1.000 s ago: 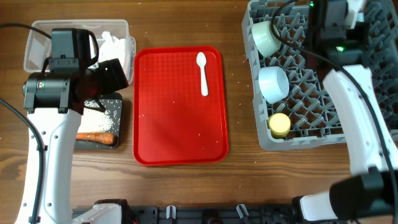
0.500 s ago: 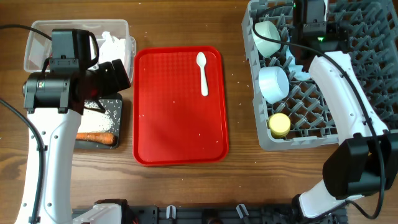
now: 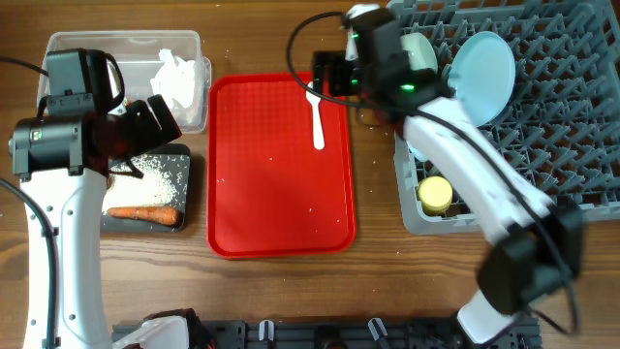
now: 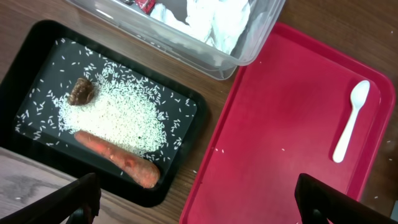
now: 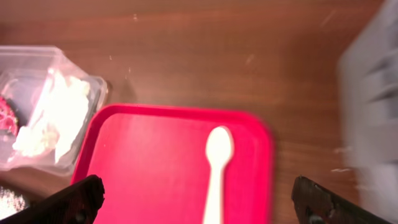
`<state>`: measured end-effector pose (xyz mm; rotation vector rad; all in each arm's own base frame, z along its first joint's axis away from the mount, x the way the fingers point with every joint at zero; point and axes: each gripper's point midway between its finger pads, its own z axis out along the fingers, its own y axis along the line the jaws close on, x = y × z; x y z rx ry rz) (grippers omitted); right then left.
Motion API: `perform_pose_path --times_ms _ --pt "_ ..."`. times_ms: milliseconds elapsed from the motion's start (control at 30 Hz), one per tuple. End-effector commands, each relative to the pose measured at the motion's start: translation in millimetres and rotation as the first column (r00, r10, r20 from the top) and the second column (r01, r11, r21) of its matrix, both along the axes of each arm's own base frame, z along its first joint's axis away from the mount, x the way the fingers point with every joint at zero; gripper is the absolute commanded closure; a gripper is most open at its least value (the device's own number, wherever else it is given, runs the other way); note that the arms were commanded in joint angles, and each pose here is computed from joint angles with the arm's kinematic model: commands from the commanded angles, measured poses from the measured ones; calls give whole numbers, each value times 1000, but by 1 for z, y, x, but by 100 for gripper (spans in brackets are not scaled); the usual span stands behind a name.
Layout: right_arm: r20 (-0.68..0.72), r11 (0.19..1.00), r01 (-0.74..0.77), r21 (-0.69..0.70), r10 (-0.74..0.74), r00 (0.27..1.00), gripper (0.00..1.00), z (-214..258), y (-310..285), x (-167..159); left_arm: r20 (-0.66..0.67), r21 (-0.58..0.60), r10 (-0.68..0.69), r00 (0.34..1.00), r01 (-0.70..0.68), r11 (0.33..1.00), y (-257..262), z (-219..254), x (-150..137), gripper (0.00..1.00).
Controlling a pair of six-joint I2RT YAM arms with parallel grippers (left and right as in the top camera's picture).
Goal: Sort waste into correct bins and load items into the dishwasher rack
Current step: 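Grasp the white spoon on the red tray with the right gripper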
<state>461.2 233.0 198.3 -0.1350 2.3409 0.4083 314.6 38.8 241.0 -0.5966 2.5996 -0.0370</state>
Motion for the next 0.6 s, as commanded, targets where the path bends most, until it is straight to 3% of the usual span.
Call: perform_pose_path --times_ms 0,167,433,567 --pt "-196 984 101 144 -72 978 2 -79 33 11 6 -17 10 1000 -10 1000 0 1 1 0" --pt "-248 989 114 95 -87 965 13 -143 35 21 -3 -18 10 1000 -10 1000 0 0 -1 0" --pt "-324 994 109 23 -96 941 50 -200 38 9 -11 -18 10 1000 -10 1000 0 -1 -2 0" --pt "-345 995 101 -13 -99 933 54 -220 42 1 -11 -19 10 1000 -10 1000 0 -1 -2 0"
